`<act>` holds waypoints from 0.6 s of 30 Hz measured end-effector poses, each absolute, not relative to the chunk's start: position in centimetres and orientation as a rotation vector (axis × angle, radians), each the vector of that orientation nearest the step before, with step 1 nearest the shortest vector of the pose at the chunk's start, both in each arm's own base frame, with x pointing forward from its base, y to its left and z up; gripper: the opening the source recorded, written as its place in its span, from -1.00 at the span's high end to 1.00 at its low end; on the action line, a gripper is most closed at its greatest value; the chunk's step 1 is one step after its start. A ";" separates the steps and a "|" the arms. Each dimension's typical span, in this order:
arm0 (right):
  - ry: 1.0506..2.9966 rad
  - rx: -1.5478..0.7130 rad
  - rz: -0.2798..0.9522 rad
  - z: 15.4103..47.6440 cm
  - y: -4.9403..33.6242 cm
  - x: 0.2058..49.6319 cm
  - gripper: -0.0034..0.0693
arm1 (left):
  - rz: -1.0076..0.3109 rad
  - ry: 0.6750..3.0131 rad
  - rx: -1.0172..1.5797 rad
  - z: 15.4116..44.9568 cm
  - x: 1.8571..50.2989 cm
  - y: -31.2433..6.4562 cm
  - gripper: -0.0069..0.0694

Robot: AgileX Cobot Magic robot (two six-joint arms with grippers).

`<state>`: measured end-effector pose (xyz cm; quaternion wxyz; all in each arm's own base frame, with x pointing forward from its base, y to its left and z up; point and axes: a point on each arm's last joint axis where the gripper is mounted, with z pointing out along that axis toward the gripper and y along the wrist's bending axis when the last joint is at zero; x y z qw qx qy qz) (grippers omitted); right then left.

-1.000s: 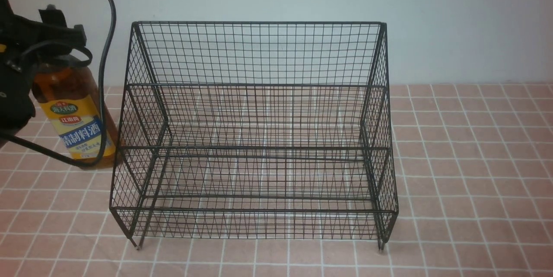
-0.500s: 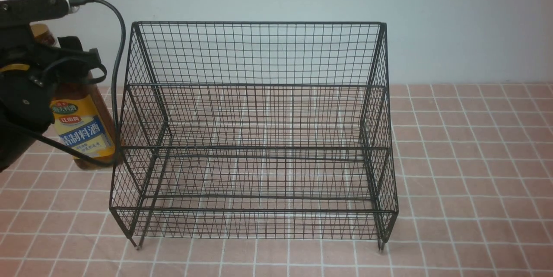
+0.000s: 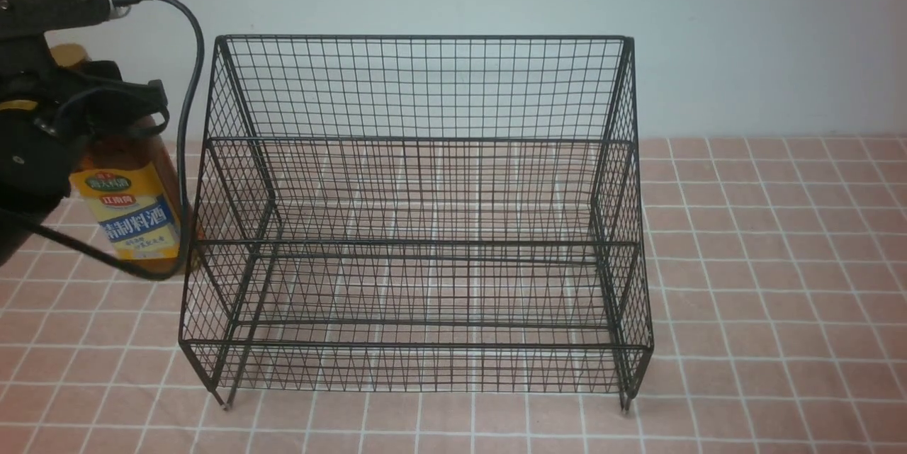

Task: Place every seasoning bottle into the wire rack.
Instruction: Use the left arm to grab the condiment bottle closest to it, then use the left arm to put the condiment bottle back on the shelf

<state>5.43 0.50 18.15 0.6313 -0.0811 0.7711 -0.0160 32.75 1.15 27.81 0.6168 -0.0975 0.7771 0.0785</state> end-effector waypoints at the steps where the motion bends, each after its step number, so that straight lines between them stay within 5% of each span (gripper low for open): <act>1: 1.765 -0.186 -0.037 18.1 0.5 5.4 0.94 | 0.182 1.787 -0.219 28.0 32.6 1.1 -0.01; 9: 1.765 -0.186 -0.037 18.1 0.5 5.4 0.94 | 0.187 1.626 -0.134 34.4 29.0 1.0 -0.01; 18: 1.765 -0.186 -0.037 18.1 0.5 5.4 0.94 | 0.103 1.310 -0.118 46.1 25.0 0.6 -0.01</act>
